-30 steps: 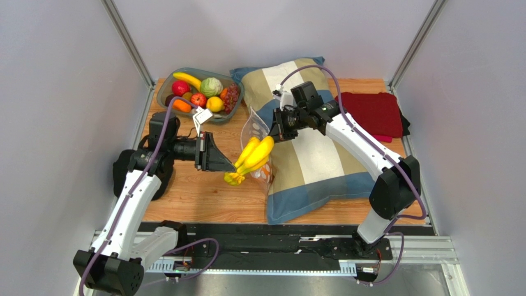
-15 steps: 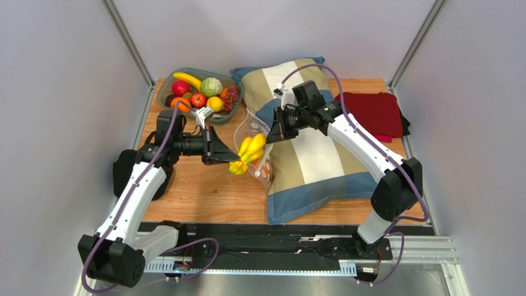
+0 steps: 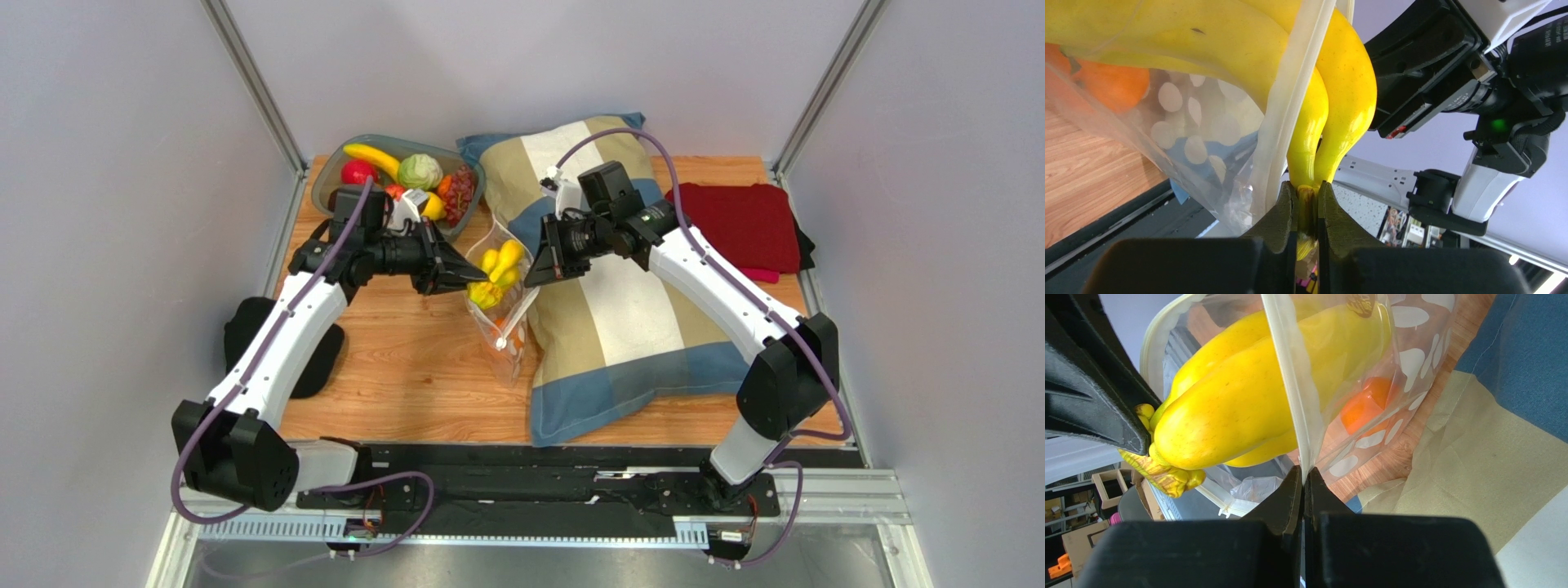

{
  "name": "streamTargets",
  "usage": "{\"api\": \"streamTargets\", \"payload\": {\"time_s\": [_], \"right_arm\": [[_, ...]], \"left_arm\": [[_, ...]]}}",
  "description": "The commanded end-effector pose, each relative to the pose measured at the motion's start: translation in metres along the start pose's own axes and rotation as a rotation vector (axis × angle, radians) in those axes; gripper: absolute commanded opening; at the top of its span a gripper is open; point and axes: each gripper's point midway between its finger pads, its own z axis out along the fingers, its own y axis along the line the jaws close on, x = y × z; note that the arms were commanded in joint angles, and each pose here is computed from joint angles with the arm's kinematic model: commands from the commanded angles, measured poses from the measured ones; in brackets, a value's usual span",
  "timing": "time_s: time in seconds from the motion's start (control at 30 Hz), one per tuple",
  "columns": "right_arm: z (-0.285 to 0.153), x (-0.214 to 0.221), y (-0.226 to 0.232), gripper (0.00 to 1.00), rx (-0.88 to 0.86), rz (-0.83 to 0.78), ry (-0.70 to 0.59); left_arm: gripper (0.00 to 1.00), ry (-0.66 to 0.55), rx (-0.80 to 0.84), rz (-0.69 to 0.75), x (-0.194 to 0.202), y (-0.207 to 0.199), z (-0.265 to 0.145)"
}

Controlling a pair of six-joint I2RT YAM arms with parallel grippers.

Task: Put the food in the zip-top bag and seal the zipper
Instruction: Place the fake fruit in the zipper food storage bag.

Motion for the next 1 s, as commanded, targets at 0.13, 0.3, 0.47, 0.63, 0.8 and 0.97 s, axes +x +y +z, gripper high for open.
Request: {"api": "streamTargets", "payload": {"time_s": [0.13, 0.3, 0.47, 0.63, 0.8, 0.97], "right_arm": [[-0.006, -0.021, 0.013, 0.00, -0.027, -0.014, -0.063], [-0.008, -0.024, 0.005, 0.00, -0.037, 0.040, -0.057], [-0.010, -0.023, 0.005, 0.00, -0.045, 0.042, -0.054], [-0.011, -0.023, 0.008, 0.00, -0.061, 0.027, -0.052], [-0.011, -0.026, 0.013, 0.00, -0.086, 0.015, -0.054], [-0.019, -0.037, 0.026, 0.00, -0.112, -0.026, -0.080]], "left_arm": [[0.66, -0.052, -0.028, -0.048, -0.008, -0.028, -0.007], [0.82, -0.139, -0.020, 0.131, -0.008, -0.042, -0.031], [0.68, -0.291, -0.182, 0.419, -0.025, -0.032, -0.060], [0.72, -0.258, -0.299, 0.622, -0.030, -0.009, -0.064], [0.82, -0.185, -0.370, 0.679, -0.025, 0.007, -0.051], [0.96, -0.447, -0.508, 0.861, -0.099, -0.010, -0.076]]}}
